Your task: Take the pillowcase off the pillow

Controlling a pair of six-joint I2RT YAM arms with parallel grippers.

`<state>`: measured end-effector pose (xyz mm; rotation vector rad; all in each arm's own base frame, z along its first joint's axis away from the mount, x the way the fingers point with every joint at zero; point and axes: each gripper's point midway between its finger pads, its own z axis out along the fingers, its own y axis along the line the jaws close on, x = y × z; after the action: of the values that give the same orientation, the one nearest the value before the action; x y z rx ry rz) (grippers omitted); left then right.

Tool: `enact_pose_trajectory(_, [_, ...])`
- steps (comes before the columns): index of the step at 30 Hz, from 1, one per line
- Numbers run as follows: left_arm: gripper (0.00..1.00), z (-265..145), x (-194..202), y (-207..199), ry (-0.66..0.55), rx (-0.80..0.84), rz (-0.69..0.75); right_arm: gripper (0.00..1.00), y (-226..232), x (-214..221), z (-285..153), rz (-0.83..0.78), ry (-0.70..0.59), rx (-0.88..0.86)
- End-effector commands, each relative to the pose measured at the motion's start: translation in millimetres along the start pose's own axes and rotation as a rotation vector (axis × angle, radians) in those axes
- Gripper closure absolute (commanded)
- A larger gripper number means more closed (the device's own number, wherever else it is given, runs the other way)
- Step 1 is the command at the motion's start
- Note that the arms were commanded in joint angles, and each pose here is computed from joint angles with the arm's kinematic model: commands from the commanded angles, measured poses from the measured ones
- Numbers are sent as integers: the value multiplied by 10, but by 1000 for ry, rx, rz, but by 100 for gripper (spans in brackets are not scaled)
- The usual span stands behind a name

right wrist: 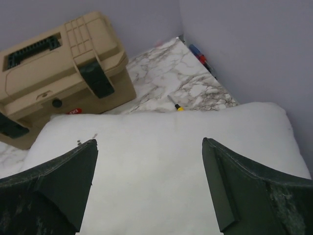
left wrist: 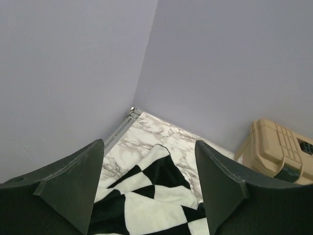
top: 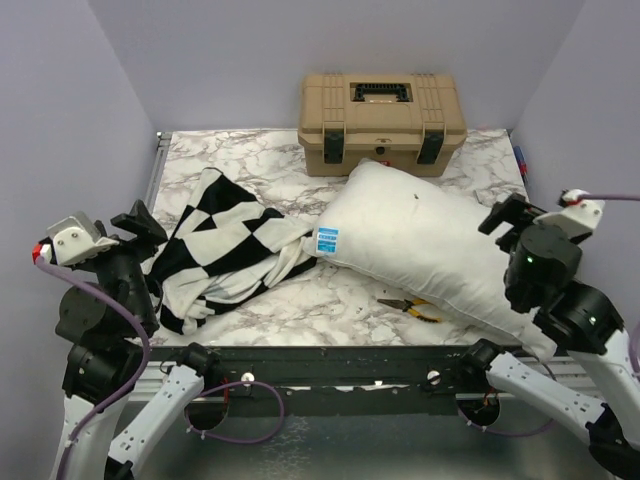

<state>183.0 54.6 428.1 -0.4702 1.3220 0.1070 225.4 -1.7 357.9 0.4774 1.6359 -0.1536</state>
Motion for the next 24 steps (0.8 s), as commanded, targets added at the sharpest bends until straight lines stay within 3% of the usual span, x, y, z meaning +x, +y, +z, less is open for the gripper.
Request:
enact_pose_trajectory(1, [24, -60, -49, 31, -58, 32, -2, 6, -531, -119, -147, 38, -71, 129])
enact_pose_trajectory(14, [23, -140, 586, 224, -123, -14, -217, 0, -999, 88, -302, 155, -154, 129])
enact_pose_trajectory(24, [23, -140, 868, 341, -145, -63, -250, 0, -1217, 149, -405, 318, -239, 79])
